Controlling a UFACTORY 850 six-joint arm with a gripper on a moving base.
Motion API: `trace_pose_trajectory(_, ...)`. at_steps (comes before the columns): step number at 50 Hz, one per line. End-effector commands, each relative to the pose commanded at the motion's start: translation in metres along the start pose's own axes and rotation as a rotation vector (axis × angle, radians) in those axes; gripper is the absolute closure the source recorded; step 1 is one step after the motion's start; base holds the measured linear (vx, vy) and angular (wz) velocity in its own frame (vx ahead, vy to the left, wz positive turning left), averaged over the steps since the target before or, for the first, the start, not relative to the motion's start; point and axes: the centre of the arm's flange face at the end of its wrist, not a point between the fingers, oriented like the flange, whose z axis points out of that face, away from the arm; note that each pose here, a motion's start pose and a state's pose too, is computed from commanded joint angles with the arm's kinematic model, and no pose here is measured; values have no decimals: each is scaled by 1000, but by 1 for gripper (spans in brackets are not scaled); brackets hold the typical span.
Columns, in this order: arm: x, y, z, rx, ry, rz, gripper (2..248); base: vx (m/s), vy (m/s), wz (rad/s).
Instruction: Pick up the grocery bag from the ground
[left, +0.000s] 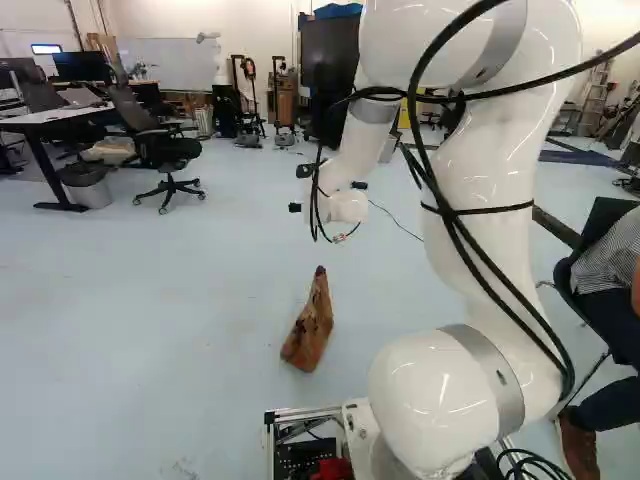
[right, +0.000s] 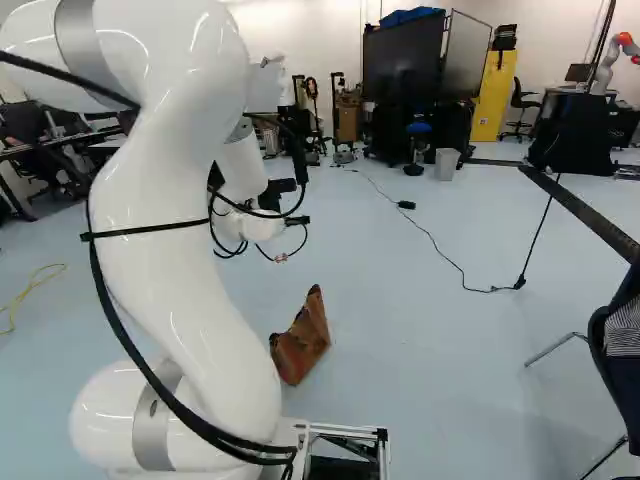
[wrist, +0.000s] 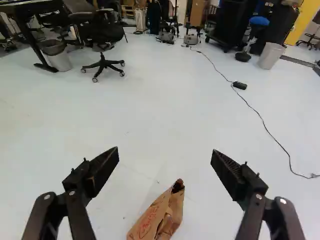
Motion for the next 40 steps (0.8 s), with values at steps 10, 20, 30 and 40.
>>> trace_pose_trajectory(10, -2, -5, 27, 10, -5, -5, 3, 0, 0, 0)
trace_pose_trajectory(20, -7, -8, 48, 17, -18, -8, 3, 0, 0, 0)
trace_pose_trajectory(30, -20, -9, 57, 16, -72, -5, 3, 0, 0, 0)
trace_pose_trajectory(40, -35, -8, 64, 4, -147, 7, 3, 0, 0, 0)
